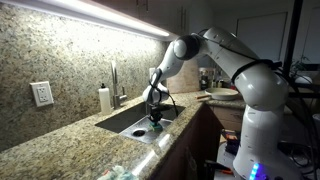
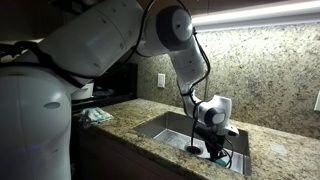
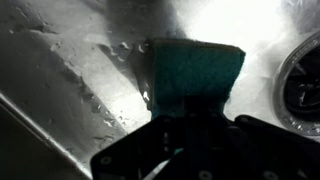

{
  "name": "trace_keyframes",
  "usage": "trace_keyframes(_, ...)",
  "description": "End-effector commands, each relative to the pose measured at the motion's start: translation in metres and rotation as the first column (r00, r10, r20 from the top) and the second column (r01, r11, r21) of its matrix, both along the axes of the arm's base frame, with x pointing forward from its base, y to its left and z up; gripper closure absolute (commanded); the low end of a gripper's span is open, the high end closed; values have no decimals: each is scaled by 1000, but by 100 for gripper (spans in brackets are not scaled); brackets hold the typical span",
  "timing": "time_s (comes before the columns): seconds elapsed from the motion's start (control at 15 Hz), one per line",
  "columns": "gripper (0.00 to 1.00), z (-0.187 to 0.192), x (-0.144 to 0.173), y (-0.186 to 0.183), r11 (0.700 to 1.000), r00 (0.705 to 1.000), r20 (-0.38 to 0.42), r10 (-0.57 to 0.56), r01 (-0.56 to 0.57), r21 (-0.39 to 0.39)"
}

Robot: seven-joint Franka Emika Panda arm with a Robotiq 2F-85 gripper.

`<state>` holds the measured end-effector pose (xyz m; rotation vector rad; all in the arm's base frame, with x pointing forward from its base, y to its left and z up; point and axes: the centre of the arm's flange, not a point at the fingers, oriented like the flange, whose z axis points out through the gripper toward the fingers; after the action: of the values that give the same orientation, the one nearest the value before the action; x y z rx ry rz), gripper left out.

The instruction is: Push the faucet to the left, use the sponge in the sink to wipe the sink

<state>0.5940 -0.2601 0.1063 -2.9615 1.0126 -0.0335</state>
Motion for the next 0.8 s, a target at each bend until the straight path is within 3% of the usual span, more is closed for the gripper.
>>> trace_keyframes(0.0, 100, -16, -6, -58, 994, 994, 35, -107, 108, -21)
trace_keyframes(0.4, 100, -15, 13, -98, 986, 983, 89, -160, 163, -21)
trace_keyframes(0.73, 100, -10, 53, -79, 995, 986, 135, -92, 94, -10)
